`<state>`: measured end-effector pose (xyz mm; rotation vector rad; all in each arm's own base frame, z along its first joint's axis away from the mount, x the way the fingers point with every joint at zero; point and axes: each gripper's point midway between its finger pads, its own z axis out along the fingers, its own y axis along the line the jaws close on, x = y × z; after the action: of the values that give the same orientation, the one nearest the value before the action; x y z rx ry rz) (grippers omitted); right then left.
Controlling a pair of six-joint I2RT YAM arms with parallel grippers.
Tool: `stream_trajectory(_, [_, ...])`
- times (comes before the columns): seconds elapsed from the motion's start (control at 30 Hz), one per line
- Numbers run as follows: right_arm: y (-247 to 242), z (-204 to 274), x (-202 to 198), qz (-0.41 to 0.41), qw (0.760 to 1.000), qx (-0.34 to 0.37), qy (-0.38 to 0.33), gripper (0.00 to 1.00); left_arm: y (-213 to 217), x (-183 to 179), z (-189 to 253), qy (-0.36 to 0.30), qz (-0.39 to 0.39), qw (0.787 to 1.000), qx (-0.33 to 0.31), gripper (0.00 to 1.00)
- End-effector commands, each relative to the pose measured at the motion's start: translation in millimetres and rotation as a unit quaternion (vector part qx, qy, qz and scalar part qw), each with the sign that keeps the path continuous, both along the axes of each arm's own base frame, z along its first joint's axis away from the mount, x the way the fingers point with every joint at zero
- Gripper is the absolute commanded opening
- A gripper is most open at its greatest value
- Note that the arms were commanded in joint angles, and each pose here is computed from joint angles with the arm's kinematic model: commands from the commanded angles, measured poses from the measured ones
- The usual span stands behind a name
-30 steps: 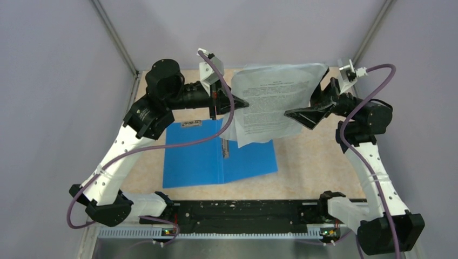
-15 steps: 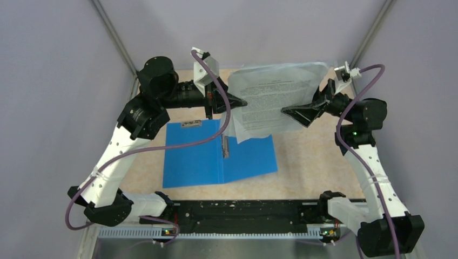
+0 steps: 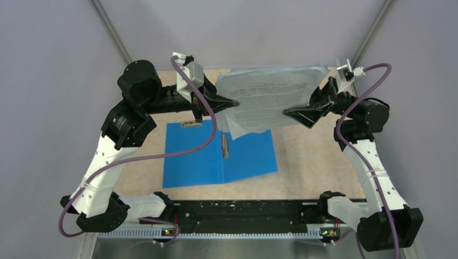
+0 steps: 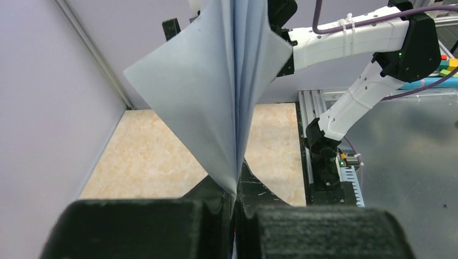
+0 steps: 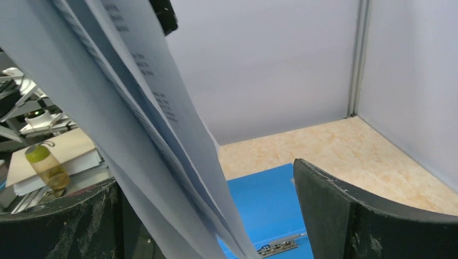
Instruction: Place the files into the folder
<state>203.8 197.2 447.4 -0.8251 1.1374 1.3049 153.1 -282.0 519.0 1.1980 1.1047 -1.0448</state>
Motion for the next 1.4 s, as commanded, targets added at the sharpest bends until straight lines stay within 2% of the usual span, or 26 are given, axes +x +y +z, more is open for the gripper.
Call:
stream_trajectory(0.0, [3.3,31.1,-25.6,0.051,0.996,0.014,-0.071,0.99,3.7,-1.3,15.4,-0.030,0.007,0.999,-0.017,0.00])
stream_trajectory(0.2, [15.0,39.8,-42.0,0.113,0.991,0.025,-0.074,0.99,2.7,17.5,19.9,-0.017,0.046,0.998,-0.033,0.00])
stream_trajectory(0.33, [17.4,40.9,-42.1,0.105,0.991,0.026,-0.073,0.94,-0.7,37.8,15.6,0.013,0.058,0.998,-0.038,0.00])
stream_trajectory(0.57, [15.6,28.7,-7.2,-0.006,0.999,-0.001,-0.046,0.55,-4.6,57.8,-1.9,0.052,0.058,0.996,-0.042,0.00])
stream_trajectory(0.67, [13.7,25.1,1.4,-0.032,0.999,-0.005,-0.030,0.33,-8.1,65.8,-10.3,0.069,0.059,0.995,-0.041,0.00])
stream_trajectory(0.8, [10.3,12.5,18.9,-0.075,0.997,-0.013,-0.006,0.08,-13.4,71.5,-21.9,0.080,0.055,0.994,-0.051,0.00])
stream_trajectory(0.87, [6.5,2.4,28.4,-0.107,0.994,-0.020,0.001,0.00,-15.3,76.5,-31.7,0.081,0.061,0.993,-0.057,0.00])
stream_trajectory(1.07, [-8.9,-35.8,53.9,-0.200,0.980,-0.017,-0.007,0.00,-29.7,101.0,-76.3,0.066,0.113,0.989,-0.067,0.00])
stream_trajectory(1.37, [-9.4,-91.4,66.8,-0.213,0.976,-0.007,-0.053,0.00,-51.9,128.8,-147.1,0.046,0.124,0.989,-0.061,0.00])
